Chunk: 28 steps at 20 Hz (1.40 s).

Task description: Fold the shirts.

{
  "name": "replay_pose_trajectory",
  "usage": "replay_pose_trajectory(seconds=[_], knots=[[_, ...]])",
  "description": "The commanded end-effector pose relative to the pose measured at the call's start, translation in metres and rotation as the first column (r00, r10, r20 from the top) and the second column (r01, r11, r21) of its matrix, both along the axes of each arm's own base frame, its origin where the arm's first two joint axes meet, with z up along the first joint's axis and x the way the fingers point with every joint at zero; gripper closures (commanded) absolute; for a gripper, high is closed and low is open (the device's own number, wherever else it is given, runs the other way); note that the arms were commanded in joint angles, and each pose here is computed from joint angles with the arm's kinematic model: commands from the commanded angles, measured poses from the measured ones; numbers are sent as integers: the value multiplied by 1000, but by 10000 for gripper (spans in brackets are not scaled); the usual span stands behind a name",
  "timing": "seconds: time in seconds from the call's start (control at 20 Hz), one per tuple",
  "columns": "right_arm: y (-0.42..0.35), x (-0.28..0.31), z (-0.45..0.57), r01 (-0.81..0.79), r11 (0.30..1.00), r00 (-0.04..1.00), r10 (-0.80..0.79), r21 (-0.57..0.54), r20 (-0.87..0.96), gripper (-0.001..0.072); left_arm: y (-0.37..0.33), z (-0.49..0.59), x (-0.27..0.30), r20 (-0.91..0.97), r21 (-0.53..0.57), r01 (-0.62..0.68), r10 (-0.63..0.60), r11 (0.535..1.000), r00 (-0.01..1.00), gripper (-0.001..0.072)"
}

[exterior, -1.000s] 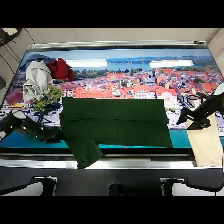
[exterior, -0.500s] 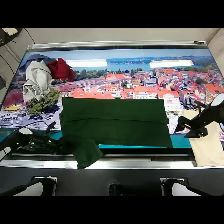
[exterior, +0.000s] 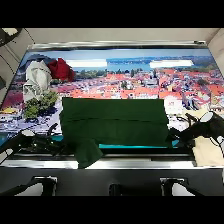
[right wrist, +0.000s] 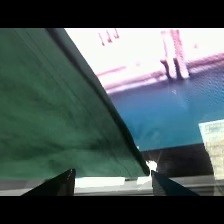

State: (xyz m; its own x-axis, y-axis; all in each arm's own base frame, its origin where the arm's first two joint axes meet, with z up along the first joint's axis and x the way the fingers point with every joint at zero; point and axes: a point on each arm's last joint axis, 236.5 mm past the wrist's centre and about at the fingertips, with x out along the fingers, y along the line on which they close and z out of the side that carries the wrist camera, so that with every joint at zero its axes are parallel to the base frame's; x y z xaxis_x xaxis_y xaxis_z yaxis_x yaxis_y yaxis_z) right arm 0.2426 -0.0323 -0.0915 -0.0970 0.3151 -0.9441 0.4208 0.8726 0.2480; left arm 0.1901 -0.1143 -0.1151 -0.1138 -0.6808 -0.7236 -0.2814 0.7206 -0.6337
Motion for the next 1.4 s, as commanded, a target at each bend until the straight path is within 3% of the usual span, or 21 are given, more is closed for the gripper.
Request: replay_pose_trajectory(seconds=[0.0,0.1,0.15,0.25,0.55,0.65,0.8,0.95,1.35], knots=[[5,3,-7,24,1000,999,-25,12,27,161,1,-2,0,3,10,0,0,1000,1000,671],[9,-2,-16,34,999,999,-35,21,17,189,2,-3,1,6,14,-3,3,1000,1000,671],[9,-6,-21,38,999,999,-38,15,15,267,2,-3,1,5,13,-2,2,1000,1000,671],[6,-4,-23,40,999,999,-40,1,26,671,2,-1,1,2,7,1,-1,1000,1000,672],[-12,48,25,-6,999,982,13,-40,186,671,17,53,56,216,61,69,-81,996,973,673],[-11,76,51,-12,999,962,24,-49,271,672,24,87,90,325,96,24,-54,995,944,675],[2,139,79,-55,987,897,115,-152,426,673,36,127,151,445,130,-59,-5,990,896,676],[-11,191,82,-7,969,886,121,-247,447,672,50,136,200,471,154,-77,-5,985,882,676],[16,257,33,53,997,892,-25,-48,451,669,48,72,266,292,114,-47,12,992,956,674]])
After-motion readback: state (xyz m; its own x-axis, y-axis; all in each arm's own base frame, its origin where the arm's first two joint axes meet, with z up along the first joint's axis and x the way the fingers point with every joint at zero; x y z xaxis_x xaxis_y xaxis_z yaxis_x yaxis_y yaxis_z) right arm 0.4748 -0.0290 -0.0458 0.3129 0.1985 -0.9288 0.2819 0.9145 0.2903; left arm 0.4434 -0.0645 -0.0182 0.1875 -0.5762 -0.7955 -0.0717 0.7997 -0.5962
